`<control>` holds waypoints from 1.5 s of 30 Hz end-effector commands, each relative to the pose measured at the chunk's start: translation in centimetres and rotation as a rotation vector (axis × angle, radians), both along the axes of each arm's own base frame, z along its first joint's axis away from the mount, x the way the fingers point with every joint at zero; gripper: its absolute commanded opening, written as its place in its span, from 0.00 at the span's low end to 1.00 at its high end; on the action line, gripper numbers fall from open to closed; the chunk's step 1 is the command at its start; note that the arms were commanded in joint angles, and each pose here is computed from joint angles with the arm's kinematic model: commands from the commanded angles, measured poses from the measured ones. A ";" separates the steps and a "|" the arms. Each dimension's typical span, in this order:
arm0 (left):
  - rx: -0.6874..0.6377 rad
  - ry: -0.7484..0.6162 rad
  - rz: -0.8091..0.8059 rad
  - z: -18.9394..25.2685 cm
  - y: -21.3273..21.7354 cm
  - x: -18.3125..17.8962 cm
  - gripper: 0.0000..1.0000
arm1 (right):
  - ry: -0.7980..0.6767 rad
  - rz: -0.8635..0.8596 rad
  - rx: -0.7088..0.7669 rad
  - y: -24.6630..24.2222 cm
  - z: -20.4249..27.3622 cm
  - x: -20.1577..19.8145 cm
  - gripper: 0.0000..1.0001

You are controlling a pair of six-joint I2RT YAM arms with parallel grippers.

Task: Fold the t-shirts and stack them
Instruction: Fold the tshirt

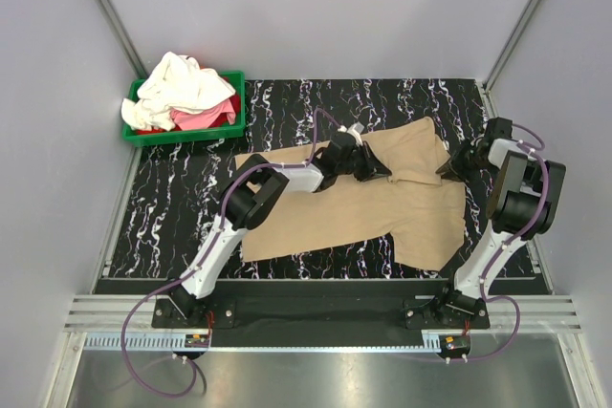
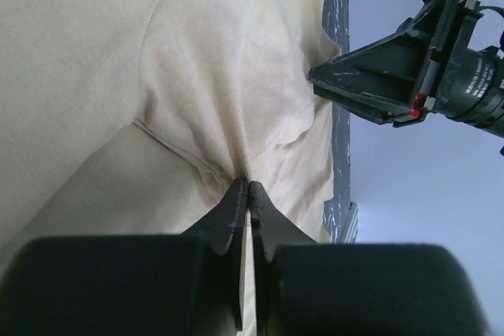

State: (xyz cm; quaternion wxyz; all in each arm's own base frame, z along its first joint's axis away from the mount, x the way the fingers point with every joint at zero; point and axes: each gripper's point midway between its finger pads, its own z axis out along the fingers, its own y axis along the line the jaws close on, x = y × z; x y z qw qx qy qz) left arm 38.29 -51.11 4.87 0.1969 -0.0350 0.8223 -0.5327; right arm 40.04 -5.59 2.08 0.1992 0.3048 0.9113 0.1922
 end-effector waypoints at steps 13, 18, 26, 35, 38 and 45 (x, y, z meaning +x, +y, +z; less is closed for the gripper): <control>-0.025 -0.017 -0.019 4.9 -0.7 1.0 0.00 | -0.217 -0.054 -0.019 0.9 8.2 1.5 0.00; -0.011 -0.003 -0.006 5.3 0.7 1.4 0.00 | -0.241 -0.066 0.020 2.2 8.1 0.5 0.00; 0.003 -0.035 -0.018 7.3 1.9 1.2 0.00 | -0.282 -0.150 -0.010 2.5 9.0 -1.7 0.00; 0.034 -0.020 -0.042 6.8 2.6 0.0 0.00 | -0.335 -0.250 -0.058 1.7 9.3 -3.3 0.00; 0.043 -0.001 -0.043 5.7 2.8 -0.4 0.00 | -0.305 -0.264 -0.060 1.7 7.5 -4.0 0.00; 0.071 0.071 -0.055 2.0 3.0 -1.1 0.03 | -0.229 -0.272 -0.058 1.8 3.9 -4.9 0.00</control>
